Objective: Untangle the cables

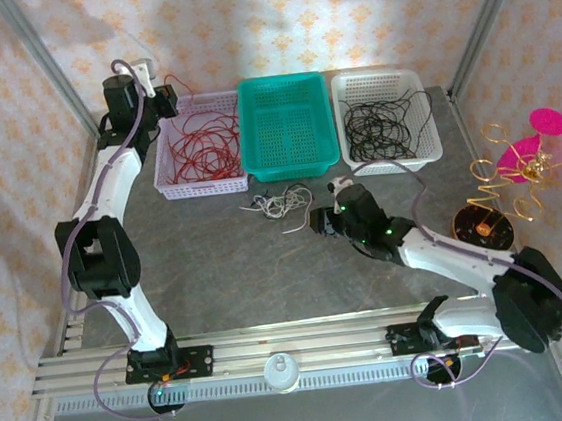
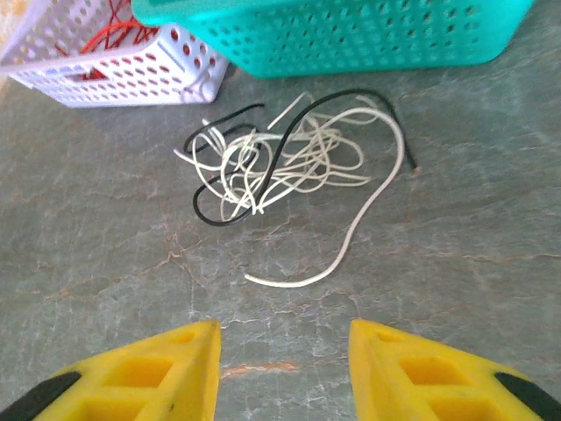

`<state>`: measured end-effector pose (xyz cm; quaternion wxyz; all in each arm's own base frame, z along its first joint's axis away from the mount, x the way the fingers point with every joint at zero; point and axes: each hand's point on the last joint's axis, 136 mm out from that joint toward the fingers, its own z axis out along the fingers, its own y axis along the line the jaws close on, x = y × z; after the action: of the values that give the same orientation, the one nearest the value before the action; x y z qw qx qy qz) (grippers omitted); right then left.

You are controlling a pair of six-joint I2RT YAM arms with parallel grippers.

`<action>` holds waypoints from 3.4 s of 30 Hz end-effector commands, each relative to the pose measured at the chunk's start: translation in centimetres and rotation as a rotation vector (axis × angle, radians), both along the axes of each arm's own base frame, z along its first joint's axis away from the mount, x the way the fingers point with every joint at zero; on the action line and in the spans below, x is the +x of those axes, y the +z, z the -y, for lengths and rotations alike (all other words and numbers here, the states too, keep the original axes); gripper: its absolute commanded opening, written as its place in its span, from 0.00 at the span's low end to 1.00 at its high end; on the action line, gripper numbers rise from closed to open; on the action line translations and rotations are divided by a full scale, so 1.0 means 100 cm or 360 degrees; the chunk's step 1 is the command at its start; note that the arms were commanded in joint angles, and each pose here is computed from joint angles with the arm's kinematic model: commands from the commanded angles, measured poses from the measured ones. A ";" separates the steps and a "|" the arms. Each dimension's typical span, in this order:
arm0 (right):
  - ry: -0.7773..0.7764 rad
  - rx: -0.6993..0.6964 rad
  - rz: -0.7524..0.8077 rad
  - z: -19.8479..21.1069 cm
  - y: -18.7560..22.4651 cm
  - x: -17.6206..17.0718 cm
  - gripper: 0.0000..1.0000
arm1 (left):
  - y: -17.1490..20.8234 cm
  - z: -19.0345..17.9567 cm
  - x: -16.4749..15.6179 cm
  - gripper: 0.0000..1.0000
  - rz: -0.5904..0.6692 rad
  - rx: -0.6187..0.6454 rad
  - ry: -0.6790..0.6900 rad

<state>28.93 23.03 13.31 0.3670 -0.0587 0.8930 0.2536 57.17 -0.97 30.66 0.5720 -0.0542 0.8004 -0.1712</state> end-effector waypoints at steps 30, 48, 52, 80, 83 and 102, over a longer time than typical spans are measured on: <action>-0.0202 -0.0475 -0.0181 -0.025 -0.101 0.062 0.49 | -0.065 -0.026 -0.017 0.61 -0.0496 -0.0061 0.0325; -0.0287 -0.0404 -0.0276 0.044 -0.054 -0.022 0.46 | 0.008 -0.013 -0.041 0.69 -0.0309 0.0027 0.0211; -0.0229 -0.0299 -0.0199 0.024 -0.028 -0.009 0.48 | 0.014 -0.015 -0.049 0.70 -0.0305 0.0065 0.0216; -0.0143 -0.0270 -0.0418 -0.020 -0.024 0.017 0.45 | -0.076 0.167 -0.219 0.63 -0.0374 -0.0094 -0.0643; -0.0288 -0.0356 -0.0467 0.015 -0.013 0.015 0.45 | -0.085 0.191 -0.225 0.62 -0.0363 -0.0099 -0.0775; -0.0647 -0.0188 -0.0908 0.099 -0.088 -0.006 0.21 | -0.112 0.290 -0.246 0.51 -0.0380 -0.0042 -0.1244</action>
<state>27.48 12.00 4.76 0.1349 0.1534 0.9740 0.0981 31.74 -28.97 16.76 0.3320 0.2122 0.8447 -0.3624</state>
